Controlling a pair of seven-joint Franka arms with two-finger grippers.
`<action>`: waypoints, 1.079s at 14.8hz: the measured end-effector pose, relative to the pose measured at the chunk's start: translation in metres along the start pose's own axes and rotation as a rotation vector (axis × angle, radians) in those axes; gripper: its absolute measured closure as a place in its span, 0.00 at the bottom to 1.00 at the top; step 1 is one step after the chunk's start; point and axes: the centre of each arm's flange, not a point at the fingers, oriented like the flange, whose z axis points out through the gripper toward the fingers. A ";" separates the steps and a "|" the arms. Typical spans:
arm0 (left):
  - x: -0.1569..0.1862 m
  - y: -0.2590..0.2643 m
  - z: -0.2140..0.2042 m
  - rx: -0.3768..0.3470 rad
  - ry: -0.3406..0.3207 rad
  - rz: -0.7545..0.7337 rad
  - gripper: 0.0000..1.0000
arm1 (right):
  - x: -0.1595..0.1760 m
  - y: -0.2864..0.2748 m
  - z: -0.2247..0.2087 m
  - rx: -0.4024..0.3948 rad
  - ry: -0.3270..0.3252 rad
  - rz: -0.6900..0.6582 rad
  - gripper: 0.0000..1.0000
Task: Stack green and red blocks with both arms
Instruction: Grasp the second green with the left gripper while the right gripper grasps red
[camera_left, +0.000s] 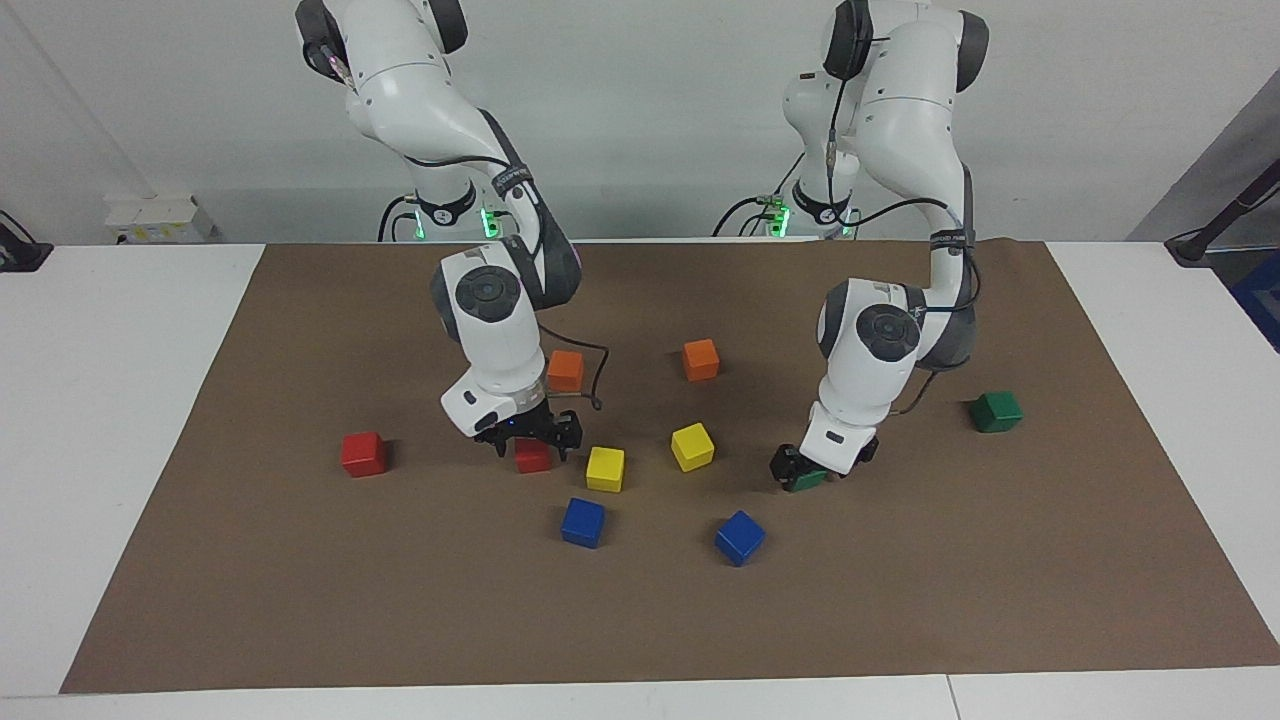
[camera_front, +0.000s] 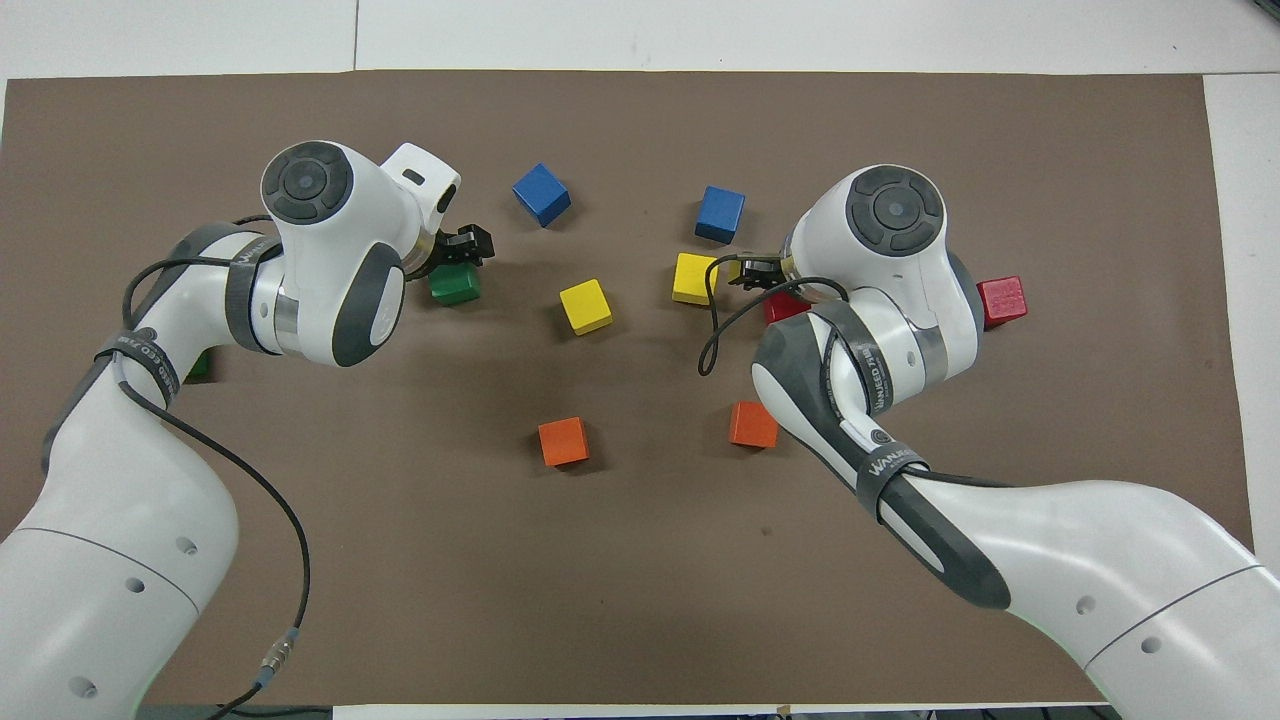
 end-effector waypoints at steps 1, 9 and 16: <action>0.000 0.000 -0.001 -0.001 0.001 -0.001 0.13 | -0.003 0.001 0.005 -0.001 -0.002 -0.005 0.01; -0.009 0.019 -0.005 0.016 0.010 0.015 0.45 | -0.027 0.005 0.025 -0.024 -0.049 -0.092 0.29; 0.007 0.004 -0.041 0.032 0.012 -0.016 0.45 | 0.006 0.054 -0.004 -0.042 -0.032 -0.176 0.46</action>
